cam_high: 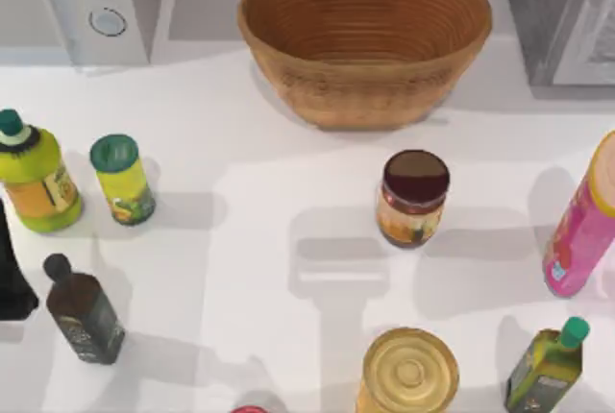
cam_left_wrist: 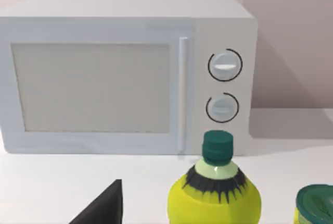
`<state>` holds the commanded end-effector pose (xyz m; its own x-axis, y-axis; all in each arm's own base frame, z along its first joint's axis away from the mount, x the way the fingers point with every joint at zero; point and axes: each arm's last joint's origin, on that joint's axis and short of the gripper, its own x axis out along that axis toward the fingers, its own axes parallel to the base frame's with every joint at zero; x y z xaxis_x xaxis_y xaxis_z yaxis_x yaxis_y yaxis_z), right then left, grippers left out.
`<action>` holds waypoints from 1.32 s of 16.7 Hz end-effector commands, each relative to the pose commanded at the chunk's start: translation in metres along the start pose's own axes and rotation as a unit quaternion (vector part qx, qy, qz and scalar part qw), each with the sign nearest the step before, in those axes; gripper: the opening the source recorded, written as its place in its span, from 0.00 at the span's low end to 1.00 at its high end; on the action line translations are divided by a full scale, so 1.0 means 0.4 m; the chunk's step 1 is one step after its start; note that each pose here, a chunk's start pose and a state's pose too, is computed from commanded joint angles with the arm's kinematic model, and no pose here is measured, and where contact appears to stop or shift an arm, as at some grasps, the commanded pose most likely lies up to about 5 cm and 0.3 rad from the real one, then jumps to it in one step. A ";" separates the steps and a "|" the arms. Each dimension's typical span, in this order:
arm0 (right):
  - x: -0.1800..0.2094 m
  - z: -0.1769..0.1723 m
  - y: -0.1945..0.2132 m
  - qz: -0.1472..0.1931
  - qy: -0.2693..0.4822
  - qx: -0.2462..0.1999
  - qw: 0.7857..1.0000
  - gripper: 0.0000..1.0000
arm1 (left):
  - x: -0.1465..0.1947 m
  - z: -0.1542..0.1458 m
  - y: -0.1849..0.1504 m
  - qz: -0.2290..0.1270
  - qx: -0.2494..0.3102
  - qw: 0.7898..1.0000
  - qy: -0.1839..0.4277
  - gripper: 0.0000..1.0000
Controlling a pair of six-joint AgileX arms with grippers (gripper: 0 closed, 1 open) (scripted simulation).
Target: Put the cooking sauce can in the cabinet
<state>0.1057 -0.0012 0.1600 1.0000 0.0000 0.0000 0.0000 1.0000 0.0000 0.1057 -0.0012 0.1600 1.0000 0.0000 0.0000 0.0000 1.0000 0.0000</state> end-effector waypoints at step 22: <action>0.593 0.132 0.225 0.507 0.215 -0.335 0.765 1.00 | 0.000 0.000 0.000 0.000 0.000 1.000 0.000 1.00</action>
<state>0.3427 0.0887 0.2129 0.3939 0.6311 -0.6683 -0.9191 0.2616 -0.2947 0.1057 -0.0012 0.1600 1.0000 0.0000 0.0000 0.0000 1.0000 0.0000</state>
